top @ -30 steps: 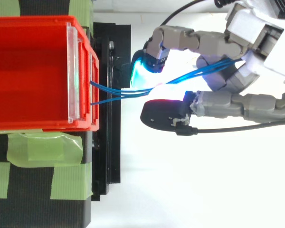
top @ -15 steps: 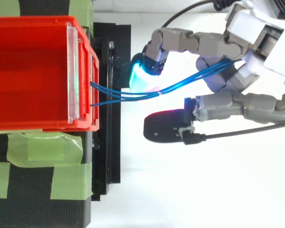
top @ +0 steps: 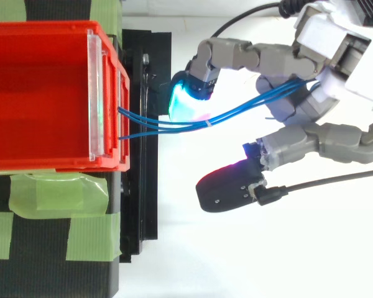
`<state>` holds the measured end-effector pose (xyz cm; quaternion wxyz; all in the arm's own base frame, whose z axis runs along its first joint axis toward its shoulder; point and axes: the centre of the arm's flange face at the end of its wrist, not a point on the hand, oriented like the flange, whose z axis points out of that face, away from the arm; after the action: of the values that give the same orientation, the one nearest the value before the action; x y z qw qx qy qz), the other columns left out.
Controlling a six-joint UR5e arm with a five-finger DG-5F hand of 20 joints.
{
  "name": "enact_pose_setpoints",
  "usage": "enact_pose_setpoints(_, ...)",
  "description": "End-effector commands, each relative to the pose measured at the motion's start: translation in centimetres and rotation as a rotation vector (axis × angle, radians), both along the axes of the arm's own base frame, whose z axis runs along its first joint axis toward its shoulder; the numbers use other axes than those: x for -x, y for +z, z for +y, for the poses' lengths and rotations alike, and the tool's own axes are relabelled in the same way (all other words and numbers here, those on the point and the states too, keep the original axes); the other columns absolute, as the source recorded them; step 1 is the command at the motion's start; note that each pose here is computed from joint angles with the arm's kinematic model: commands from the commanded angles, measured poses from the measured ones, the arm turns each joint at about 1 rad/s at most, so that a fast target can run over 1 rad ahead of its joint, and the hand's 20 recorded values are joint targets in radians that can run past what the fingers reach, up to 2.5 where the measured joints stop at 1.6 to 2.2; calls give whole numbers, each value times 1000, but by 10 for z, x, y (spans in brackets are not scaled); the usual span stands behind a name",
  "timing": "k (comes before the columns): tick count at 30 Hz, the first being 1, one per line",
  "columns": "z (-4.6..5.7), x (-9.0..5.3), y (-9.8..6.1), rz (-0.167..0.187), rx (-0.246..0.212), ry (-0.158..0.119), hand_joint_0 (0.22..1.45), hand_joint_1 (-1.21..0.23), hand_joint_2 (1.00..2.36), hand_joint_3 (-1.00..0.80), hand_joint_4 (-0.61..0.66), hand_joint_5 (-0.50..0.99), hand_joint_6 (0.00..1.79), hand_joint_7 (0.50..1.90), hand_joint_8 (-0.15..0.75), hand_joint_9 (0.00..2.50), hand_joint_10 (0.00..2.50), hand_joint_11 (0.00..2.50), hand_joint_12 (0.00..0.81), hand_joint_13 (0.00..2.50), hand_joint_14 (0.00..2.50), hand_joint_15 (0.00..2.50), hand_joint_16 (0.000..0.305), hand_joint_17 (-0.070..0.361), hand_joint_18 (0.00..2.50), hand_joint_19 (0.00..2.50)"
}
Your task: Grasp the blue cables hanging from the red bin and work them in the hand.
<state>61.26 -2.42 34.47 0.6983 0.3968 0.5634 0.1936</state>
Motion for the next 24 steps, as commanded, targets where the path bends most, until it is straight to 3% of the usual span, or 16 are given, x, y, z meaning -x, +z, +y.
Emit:
enact_pose_setpoints(1, 0, 0, 0, 1, 2, 0, 929, -680, 1006, -854, 351, 331, 6, 1245, 535, 1779, 2500, 2500, 712, 2021, 2500, 1972, 237, 178, 2500, 648)
enact_pose_setpoints(6, 0, 0, 0, 2, 0, 0, 934, -694, 1004, -916, 357, 365, 5, 1276, 535, 1779, 2500, 2500, 712, 2021, 2500, 1972, 237, 178, 2500, 648)
enact_pose_setpoints(13, 0, 0, 0, 3, 1, 0, 985, -711, 1010, -790, 359, 366, 6, 1270, 535, 1779, 2500, 2500, 712, 2021, 2500, 1972, 237, 178, 2500, 648)
enact_pose_setpoints(24, 0, -1, 0, -8, -1, -5, 895, -684, 1006, -865, 367, 362, 6, 1271, 535, 1779, 2500, 2500, 712, 2021, 2500, 1972, 237, 178, 2500, 648)
